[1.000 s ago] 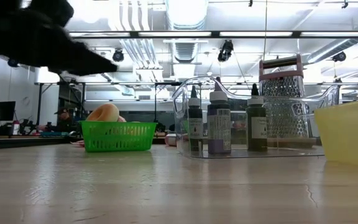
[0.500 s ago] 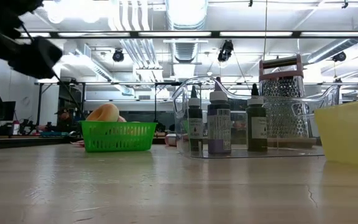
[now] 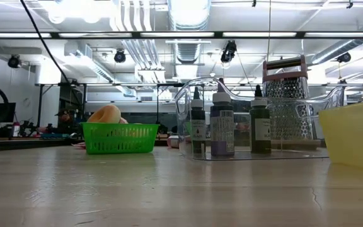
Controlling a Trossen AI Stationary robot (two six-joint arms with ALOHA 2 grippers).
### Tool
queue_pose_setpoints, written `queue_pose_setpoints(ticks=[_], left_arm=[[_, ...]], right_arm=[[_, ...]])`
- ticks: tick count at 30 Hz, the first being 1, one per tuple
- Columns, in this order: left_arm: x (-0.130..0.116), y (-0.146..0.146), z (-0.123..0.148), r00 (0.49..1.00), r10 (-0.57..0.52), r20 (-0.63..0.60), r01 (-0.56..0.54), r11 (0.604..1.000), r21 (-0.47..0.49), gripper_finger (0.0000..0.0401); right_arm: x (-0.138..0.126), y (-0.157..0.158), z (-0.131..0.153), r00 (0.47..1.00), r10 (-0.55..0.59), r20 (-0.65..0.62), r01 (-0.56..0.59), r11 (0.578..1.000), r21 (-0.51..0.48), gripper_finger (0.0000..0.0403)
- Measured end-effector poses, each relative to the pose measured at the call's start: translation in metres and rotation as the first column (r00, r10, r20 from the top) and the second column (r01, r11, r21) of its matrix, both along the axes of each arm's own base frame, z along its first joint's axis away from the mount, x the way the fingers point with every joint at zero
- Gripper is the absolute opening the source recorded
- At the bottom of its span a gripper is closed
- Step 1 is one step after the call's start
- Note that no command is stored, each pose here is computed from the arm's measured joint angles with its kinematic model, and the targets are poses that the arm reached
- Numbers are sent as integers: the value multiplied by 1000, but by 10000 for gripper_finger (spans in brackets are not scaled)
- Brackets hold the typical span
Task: Pick & Place Food Item
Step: Put the red food coloring bottle into the transparent bin
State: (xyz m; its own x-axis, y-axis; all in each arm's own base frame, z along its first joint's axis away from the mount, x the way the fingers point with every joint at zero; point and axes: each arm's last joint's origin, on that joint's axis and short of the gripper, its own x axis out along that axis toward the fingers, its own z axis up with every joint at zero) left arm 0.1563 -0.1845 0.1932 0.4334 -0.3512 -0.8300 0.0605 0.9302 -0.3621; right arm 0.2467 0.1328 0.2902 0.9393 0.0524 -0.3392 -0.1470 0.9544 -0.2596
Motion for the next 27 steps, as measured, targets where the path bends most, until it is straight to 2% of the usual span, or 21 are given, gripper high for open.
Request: queue_pose_setpoints(ticks=[6, 11, 20, 27], left_arm=[[-3, -28, -19, 980, 1, -199, -10, 999, -45, 261], [-3, -49, -21, 952, -13, -306, -16, 996, -93, 261], [-13, -69, -5, 915, 46, -401, -89, 992, -89, 261], [-17, -75, -14, 890, 82, -449, -125, 990, -68, 261]], right_arm=[[-3, 2, -7, 1000, -16, -8, 16, 1000, 10, 210], [-4, 2, -16, 1000, -23, -10, 23, 999, 33, 210], [-5, 3, -19, 1000, -21, -8, 21, 999, 42, 210], [-6, 3, -20, 1000, -18, -9, 18, 999, 39, 210]])
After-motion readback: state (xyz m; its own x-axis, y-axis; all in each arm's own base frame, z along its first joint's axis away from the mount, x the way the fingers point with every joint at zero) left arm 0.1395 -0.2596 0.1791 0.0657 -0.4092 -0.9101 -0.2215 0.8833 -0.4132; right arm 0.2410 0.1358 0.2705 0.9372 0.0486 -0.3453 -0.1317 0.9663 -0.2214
